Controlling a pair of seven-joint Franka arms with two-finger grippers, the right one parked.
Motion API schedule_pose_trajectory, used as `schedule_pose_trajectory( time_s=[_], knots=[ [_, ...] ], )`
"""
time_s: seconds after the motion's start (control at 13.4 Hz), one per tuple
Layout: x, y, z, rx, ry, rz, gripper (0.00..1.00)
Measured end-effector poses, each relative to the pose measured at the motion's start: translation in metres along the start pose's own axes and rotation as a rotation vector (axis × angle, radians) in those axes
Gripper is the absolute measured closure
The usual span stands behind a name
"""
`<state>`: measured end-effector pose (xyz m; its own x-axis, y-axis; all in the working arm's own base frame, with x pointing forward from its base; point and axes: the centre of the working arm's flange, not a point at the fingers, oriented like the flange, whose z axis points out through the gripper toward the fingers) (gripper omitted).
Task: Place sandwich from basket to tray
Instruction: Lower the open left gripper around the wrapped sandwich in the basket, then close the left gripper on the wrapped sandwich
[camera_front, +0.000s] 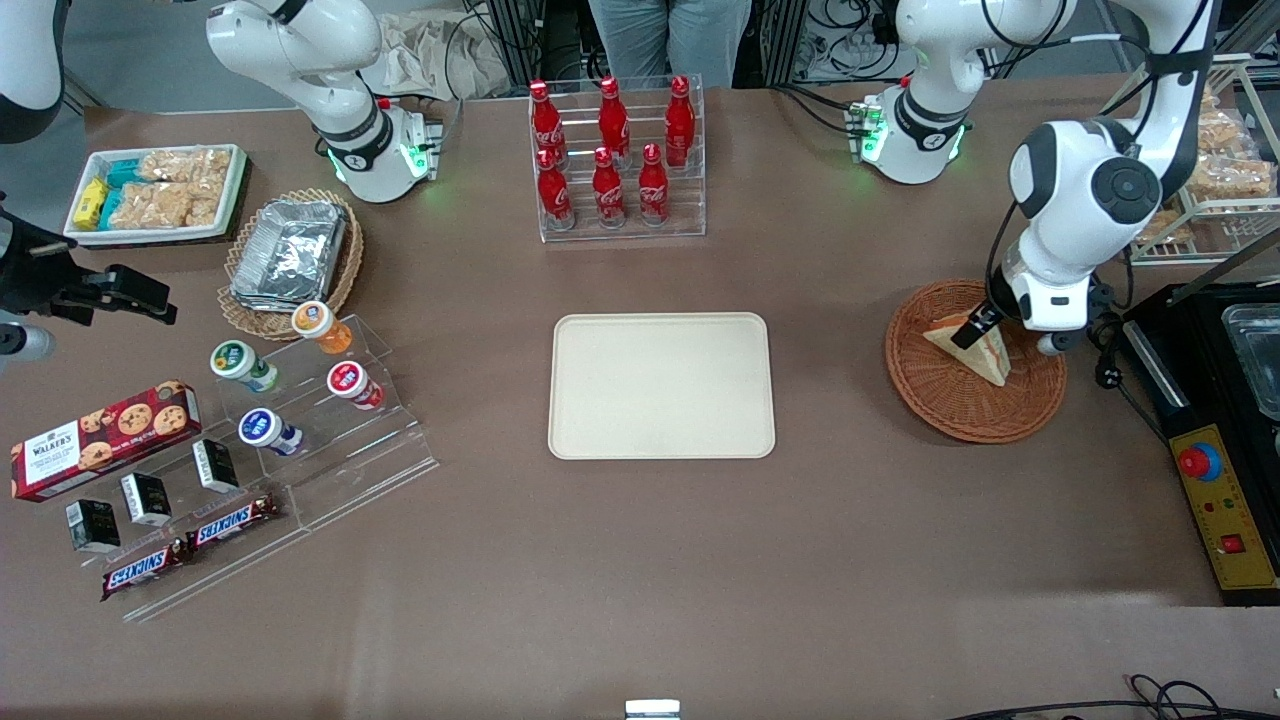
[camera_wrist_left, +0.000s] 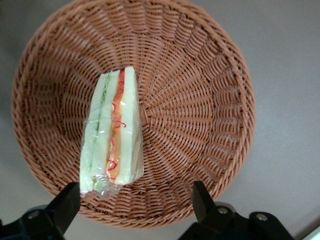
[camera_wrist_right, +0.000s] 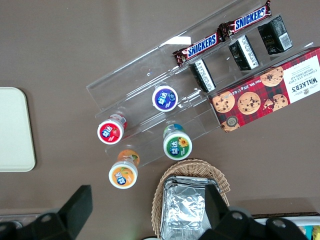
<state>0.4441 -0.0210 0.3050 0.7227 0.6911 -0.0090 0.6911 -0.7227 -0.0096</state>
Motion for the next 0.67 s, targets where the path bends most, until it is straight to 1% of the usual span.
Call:
schedule_pose_trajectory(
  time_s=[0.67],
  knots=[
    [0.0003, -0.0098, 0.0108, 0.015, -0.016, -0.020, 0.00]
  ],
)
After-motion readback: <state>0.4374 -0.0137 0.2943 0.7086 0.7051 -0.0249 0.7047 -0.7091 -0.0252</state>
